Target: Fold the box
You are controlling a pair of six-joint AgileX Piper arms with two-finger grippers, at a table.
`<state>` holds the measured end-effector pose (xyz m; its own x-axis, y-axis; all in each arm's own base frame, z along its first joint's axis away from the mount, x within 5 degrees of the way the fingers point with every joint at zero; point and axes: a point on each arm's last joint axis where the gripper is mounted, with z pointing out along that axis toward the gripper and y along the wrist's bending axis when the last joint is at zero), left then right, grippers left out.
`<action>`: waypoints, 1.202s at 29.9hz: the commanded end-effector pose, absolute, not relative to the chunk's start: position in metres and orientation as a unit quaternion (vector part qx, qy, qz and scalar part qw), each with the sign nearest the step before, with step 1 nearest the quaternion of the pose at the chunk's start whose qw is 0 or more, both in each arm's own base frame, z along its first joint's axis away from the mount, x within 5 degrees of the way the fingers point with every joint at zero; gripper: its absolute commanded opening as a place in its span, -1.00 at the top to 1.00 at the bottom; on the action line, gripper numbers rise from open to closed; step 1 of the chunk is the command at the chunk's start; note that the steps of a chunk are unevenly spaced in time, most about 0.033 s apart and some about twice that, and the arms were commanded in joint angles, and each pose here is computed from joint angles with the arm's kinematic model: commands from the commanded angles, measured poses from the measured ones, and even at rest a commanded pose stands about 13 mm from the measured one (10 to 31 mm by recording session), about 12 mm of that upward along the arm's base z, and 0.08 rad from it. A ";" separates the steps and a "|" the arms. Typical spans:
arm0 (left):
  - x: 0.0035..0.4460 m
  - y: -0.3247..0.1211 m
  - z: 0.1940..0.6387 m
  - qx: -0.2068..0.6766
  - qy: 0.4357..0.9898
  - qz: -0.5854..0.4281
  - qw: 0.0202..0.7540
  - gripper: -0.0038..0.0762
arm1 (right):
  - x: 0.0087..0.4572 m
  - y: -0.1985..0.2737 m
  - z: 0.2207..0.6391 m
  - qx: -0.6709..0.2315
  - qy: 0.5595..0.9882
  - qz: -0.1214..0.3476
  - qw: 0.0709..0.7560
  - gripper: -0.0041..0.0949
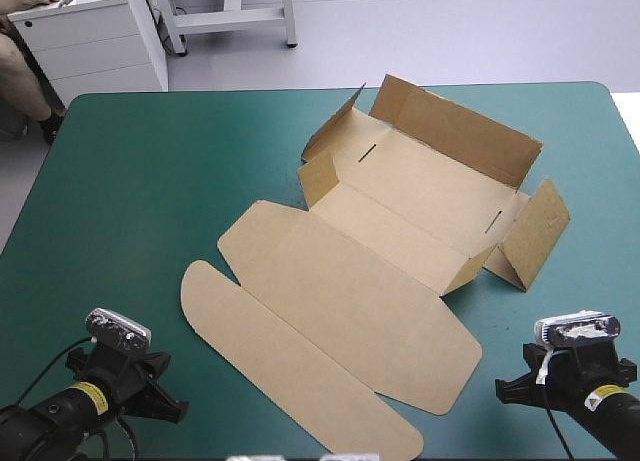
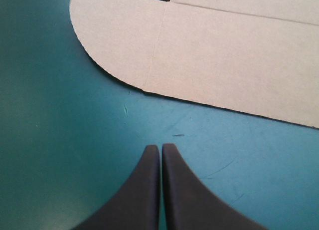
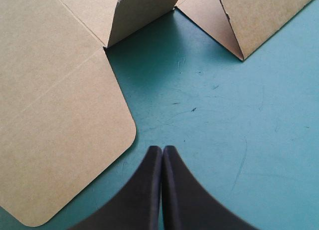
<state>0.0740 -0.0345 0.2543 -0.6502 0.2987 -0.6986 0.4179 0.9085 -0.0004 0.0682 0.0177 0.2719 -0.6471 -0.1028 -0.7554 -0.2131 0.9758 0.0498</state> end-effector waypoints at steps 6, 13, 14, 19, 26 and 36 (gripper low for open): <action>0.078 -0.037 0.268 0.199 0.889 -0.092 0.402 0.92 | 0.072 0.018 0.282 -0.082 0.891 0.071 0.441 0.96; 0.078 -0.037 0.268 0.199 0.889 -0.092 0.402 0.92 | 0.072 0.018 0.282 -0.082 0.891 0.071 0.441 0.96; 0.078 -0.037 0.268 0.199 0.889 -0.092 0.402 0.92 | 0.072 0.018 0.282 -0.082 0.891 0.071 0.441 0.96; 0.078 -0.037 0.268 0.199 0.889 -0.092 0.402 0.92 | 0.072 0.018 0.282 -0.082 0.891 0.071 0.441 0.96; 0.078 -0.037 0.268 0.199 0.889 -0.092 0.402 0.92 | 0.072 0.020 0.283 -0.084 0.890 0.082 0.440 0.96; 0.078 -0.037 0.268 0.197 0.889 -0.092 0.403 0.92 | 0.072 0.020 0.283 -0.087 0.890 0.080 0.441 0.68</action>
<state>0.0740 -0.0346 0.2544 -0.6495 0.2984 -0.6994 0.4179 0.9085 -0.0005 0.0680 0.0195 0.2722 -0.6464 -0.0973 -0.7567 -0.2243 0.9722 0.0666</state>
